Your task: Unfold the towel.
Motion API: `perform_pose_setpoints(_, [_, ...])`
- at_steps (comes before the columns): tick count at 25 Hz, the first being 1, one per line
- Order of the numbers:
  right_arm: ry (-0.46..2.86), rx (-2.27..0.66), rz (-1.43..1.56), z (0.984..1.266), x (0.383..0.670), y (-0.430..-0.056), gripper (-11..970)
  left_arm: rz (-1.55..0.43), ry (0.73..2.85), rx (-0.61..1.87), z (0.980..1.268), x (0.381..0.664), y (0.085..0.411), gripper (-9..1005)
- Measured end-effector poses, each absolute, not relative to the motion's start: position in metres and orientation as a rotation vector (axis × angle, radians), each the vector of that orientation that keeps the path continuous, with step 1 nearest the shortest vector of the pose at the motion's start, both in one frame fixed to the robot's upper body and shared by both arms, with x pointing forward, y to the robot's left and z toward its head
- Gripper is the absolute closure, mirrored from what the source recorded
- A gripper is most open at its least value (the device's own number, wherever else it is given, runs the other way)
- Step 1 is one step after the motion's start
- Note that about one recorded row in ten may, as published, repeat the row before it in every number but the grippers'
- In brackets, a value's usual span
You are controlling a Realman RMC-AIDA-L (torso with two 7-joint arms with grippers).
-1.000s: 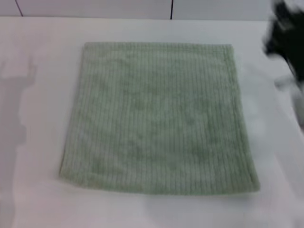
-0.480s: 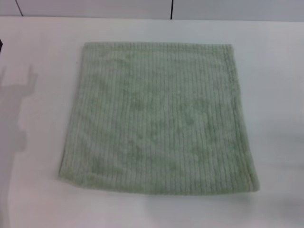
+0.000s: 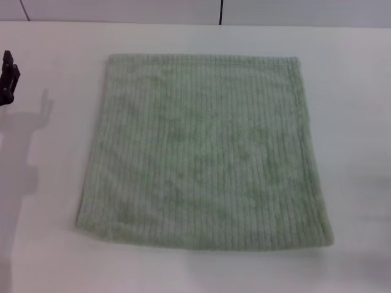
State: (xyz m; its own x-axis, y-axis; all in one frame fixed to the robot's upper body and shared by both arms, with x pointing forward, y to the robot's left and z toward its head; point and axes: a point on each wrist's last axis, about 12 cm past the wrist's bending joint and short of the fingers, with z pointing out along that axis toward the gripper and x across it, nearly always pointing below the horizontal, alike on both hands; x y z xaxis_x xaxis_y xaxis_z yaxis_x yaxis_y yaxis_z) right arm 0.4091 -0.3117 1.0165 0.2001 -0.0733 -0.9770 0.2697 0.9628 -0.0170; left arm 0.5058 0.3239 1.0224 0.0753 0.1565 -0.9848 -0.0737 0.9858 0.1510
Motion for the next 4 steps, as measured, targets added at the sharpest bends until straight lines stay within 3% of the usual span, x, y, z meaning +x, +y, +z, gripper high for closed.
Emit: perform_pose_setpoints(4, [1.359, 0.17, -0.243, 1.0152, 0.408, -0.312, 628, 0.172, 1.492, 0.072, 1.0213, 0.5052, 0.3236, 251])
